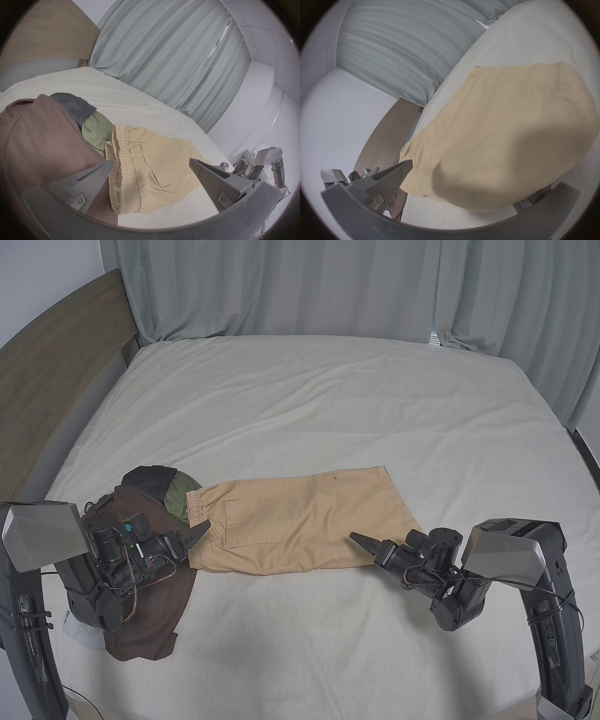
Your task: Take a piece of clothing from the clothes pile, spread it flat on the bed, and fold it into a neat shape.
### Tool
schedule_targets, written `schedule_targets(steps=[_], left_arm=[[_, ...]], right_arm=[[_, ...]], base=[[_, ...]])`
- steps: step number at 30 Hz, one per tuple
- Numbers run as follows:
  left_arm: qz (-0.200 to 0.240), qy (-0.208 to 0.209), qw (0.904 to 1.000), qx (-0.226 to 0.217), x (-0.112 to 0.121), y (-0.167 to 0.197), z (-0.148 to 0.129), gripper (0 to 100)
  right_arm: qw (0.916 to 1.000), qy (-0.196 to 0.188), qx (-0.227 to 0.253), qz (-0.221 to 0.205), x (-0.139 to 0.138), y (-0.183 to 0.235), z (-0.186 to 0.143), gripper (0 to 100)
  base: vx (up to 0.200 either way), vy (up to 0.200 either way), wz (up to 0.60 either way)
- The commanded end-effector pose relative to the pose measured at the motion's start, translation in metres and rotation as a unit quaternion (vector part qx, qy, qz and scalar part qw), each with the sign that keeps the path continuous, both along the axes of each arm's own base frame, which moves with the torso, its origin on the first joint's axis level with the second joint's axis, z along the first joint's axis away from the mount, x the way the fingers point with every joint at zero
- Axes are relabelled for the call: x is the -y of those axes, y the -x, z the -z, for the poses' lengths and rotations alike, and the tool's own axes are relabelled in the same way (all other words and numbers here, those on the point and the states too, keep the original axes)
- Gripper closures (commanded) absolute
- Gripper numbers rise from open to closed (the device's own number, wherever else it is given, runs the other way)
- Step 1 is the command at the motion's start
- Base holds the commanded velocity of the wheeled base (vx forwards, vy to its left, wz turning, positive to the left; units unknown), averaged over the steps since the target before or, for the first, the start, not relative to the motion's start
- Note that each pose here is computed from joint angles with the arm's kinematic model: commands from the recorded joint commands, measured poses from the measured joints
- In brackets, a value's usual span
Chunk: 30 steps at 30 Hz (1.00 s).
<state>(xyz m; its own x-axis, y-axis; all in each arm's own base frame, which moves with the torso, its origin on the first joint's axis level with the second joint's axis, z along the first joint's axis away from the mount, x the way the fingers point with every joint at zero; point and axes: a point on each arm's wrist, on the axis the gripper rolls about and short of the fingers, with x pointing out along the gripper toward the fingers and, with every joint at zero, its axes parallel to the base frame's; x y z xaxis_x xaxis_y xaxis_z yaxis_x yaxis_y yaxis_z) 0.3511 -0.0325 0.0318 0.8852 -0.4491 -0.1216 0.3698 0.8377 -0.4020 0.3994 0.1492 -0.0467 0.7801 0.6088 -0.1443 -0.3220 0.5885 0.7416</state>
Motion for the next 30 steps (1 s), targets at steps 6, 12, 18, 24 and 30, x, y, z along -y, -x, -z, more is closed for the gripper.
schedule_targets(steps=[6, 12, 18, 24, 30], left_arm=[[0.001, 0.0, 1.0, -0.001, 0.0, 0.0, 0.001, 0], [0.001, 0.0, 1.0, -0.001, 0.0, 0.0, 0.001, 0], [0.0, 0.0, 1.0, -0.002, 0.0, 0.0, 0.001, 0], [0.001, 0.002, 1.0, -0.004, -0.001, 0.0, 0.002, 0], [0.001, 0.002, 1.0, -0.002, -0.002, 0.0, 0.001, 0]], right_arm=[[1.0, 0.002, -0.009, 0.002, 0.0, 0.0, 0.006, 100], [0.9999, 0.003, -0.011, 0.002, 0.001, 0.001, 0.008, 100], [0.9998, 0.008, -0.017, 0.006, 0.006, 0.004, 0.008, 100], [0.9995, 0.021, -0.019, 0.012, 0.017, 0.018, -0.009, 100], [0.9994, 0.027, -0.017, 0.01, 0.023, 0.038, -0.018, 100]], base=[[0.0, 0.0, 0.0], [0.0, 0.0, 0.0], [0.0, 0.0, 0.0], [0.0, 0.0, 0.0], [0.0, 0.0, 0.0]])
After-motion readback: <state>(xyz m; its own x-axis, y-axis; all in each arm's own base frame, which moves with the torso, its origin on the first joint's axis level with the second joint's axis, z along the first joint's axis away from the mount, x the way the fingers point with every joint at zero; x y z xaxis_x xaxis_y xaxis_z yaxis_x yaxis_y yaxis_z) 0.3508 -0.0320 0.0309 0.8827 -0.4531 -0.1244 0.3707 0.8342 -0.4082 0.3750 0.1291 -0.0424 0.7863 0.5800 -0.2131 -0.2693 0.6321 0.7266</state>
